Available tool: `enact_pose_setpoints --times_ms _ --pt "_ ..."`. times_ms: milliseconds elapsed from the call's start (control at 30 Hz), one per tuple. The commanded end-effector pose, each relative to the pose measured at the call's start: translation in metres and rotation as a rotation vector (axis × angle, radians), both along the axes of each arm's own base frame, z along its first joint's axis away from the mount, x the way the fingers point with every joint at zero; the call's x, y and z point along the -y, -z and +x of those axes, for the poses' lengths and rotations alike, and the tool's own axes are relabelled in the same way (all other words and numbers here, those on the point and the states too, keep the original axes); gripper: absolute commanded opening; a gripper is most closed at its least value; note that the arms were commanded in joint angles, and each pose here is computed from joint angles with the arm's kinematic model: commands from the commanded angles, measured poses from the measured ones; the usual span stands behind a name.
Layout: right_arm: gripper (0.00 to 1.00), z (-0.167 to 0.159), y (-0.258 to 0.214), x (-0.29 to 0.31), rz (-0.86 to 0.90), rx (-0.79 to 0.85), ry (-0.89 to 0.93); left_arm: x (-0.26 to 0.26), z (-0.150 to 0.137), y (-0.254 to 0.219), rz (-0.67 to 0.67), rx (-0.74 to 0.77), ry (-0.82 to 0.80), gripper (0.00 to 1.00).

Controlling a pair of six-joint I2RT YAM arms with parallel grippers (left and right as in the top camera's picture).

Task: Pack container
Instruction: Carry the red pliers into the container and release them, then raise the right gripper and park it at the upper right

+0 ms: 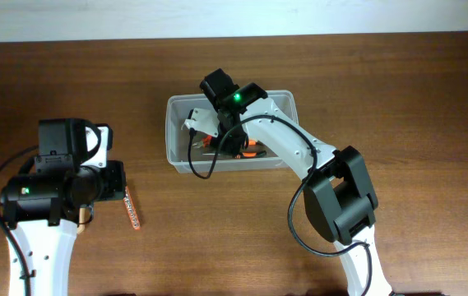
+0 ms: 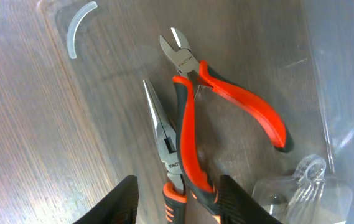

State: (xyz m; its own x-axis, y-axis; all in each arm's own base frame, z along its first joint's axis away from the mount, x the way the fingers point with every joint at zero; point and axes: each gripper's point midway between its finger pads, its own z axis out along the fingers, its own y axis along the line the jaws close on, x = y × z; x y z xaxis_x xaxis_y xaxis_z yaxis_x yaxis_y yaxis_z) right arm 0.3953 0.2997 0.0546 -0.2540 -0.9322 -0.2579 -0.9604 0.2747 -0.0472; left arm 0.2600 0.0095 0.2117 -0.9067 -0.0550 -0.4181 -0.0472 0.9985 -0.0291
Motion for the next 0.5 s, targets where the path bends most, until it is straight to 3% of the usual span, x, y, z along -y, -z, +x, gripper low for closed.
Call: enact_pose_setpoints --times_ms 0,133,200,333,467 --pt "0.46 0.007 -0.029 -0.003 0.023 0.053 0.008 0.0 -0.001 -0.005 -0.007 0.019 -0.005 0.23" --pt "0.77 0.029 -0.101 0.013 0.01 0.218 0.082 0.0 -0.001 -0.01 -0.007 0.027 -0.004 0.31" --pt "1.0 0.04 -0.149 0.029 0.044 0.298 0.18 0.0 -0.001 -0.021 -0.006 0.041 -0.005 0.34" --pt "0.99 0.05 -0.236 0.088 0.143 0.383 0.403 -0.002 -0.004 -0.059 0.008 0.076 -0.011 0.37" --pt "0.99 0.039 -0.28 0.168 0.188 0.379 0.641 -0.009 -0.019 -0.082 0.045 0.025 -0.029 0.37"
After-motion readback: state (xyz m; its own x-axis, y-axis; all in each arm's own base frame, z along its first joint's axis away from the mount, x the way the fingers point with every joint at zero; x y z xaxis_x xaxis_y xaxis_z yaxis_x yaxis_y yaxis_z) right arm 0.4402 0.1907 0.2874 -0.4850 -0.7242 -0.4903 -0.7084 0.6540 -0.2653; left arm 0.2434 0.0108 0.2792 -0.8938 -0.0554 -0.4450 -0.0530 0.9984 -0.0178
